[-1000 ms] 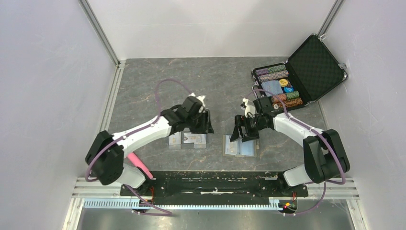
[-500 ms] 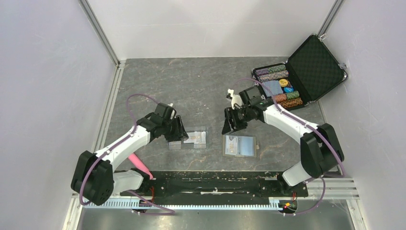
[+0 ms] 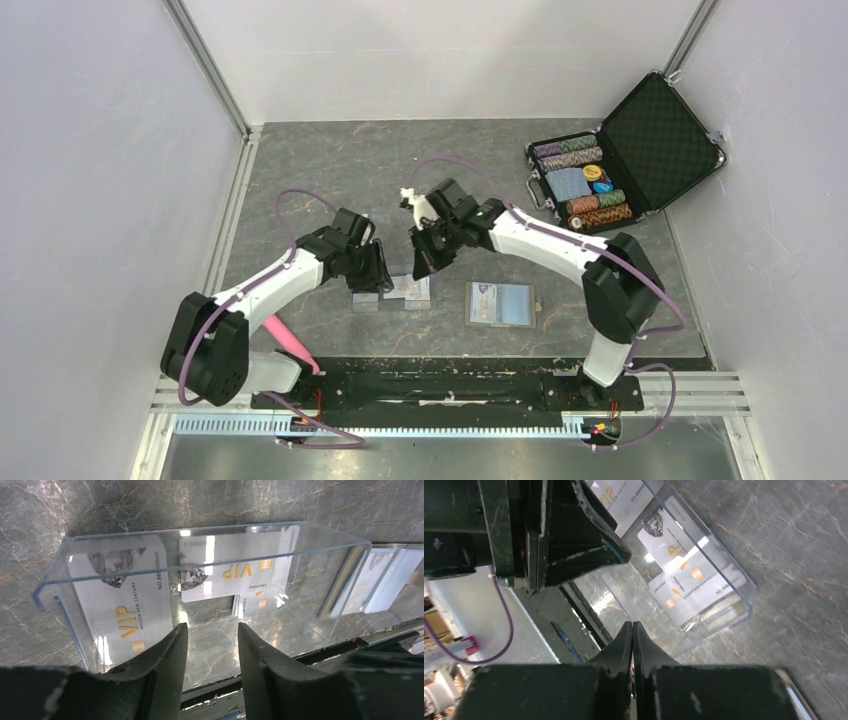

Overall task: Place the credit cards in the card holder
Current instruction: Pick up the credit card from the storage box.

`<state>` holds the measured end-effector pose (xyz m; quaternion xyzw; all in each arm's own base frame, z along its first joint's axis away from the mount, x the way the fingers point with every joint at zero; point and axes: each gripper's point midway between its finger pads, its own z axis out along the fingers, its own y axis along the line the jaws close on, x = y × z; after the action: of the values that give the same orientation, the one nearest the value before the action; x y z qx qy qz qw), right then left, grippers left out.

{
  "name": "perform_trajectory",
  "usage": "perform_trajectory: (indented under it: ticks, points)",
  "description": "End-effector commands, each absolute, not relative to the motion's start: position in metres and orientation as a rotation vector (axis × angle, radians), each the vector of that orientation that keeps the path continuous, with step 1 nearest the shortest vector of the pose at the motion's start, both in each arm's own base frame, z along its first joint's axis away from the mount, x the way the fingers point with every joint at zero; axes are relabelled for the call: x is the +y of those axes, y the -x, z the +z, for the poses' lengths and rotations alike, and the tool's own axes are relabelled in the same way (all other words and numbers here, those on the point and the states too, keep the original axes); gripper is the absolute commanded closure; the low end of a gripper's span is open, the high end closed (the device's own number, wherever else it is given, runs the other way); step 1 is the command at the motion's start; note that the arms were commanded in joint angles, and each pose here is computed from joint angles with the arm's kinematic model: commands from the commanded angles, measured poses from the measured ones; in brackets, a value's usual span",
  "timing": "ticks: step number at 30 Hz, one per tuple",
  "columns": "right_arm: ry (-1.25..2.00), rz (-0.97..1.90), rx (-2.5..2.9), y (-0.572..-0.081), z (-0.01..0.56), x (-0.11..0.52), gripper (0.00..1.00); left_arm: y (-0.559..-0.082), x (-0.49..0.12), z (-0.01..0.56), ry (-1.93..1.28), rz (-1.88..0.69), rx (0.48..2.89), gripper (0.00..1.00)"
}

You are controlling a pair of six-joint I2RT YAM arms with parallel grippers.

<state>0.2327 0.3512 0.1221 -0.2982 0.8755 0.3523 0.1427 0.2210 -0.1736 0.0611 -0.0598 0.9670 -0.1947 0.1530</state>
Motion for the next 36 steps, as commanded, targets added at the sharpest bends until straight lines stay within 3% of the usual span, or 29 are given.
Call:
perform_trajectory:
  ticks: [1,12,24,36]
  points:
    - [0.939,0.871,2.5,-0.237,0.113,0.37,1.0,-0.235,-0.177,0.07,0.134,-0.55,2.742,0.52]
    - [0.941,0.563,2.538,-0.254,0.065,0.364,1.0,-0.237,-0.179,0.056,0.162,-0.534,2.785,0.53]
    - [0.929,0.543,2.541,-0.254,0.036,0.361,1.0,-0.236,-0.181,0.041,0.18,-0.53,2.82,0.54]
    - [0.949,0.361,2.601,-0.242,-0.003,0.327,1.0,-0.245,-0.184,0.043,0.192,-0.501,2.799,0.49]
